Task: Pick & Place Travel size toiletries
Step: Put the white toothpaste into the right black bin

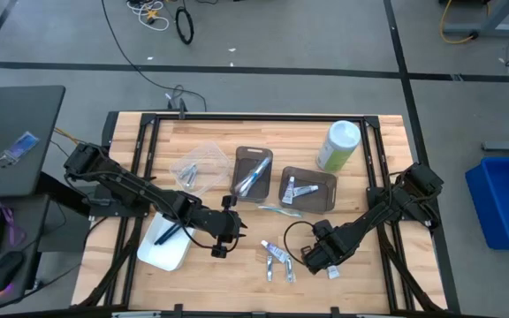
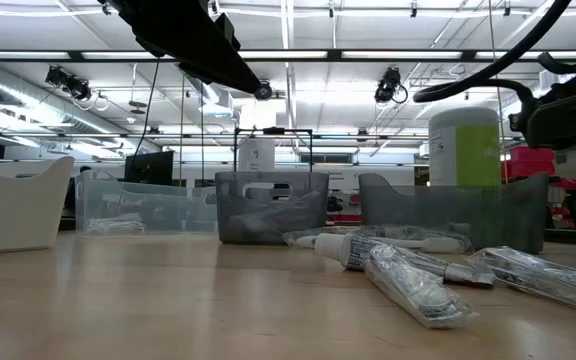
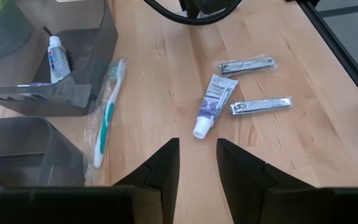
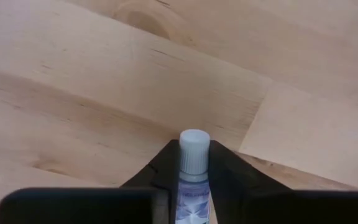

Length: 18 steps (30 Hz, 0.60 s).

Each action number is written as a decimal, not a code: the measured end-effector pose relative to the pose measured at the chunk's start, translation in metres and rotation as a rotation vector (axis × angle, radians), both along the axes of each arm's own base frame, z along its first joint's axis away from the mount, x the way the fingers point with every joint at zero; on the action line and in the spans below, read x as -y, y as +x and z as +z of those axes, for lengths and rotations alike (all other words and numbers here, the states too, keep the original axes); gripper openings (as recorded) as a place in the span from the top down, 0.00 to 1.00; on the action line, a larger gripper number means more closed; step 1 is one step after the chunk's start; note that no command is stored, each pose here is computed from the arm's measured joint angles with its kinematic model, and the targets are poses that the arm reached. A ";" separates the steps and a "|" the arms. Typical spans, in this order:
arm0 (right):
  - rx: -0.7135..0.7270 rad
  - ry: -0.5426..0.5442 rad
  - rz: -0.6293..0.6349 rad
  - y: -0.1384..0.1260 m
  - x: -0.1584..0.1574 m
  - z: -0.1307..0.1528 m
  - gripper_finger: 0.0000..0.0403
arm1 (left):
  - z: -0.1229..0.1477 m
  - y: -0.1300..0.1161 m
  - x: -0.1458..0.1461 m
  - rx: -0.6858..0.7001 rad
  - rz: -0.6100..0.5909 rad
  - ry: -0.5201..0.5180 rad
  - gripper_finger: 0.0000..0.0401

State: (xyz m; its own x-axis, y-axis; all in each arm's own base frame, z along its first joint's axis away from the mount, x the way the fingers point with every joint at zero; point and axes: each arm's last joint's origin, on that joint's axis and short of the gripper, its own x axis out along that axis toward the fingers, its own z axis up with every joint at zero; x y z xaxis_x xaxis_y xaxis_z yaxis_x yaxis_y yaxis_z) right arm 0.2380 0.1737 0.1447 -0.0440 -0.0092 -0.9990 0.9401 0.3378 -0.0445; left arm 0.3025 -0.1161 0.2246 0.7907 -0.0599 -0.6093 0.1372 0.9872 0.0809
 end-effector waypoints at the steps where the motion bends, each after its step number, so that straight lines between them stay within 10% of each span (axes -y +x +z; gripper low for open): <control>1: 0.002 -0.001 0.002 0.000 0.000 0.000 0.85 | 0.000 0.000 0.000 0.000 0.000 0.000 0.72; 12: 0.225 -0.073 0.133 0.023 0.017 0.041 0.86 | 0.000 0.000 0.000 0.006 0.002 0.002 0.72; 18: 0.439 -0.462 0.482 0.036 0.043 0.090 0.86 | 0.002 0.001 0.000 0.020 0.002 -0.004 0.72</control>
State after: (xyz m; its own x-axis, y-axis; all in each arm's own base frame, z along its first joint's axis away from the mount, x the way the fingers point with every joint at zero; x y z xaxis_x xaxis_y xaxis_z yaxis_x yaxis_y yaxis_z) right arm 0.2737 0.1302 0.2348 0.4668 -0.3441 -0.8147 0.6596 0.7491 0.0615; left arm 0.3037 -0.1164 0.2262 0.8028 -0.0609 -0.5931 0.1340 0.9878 0.0800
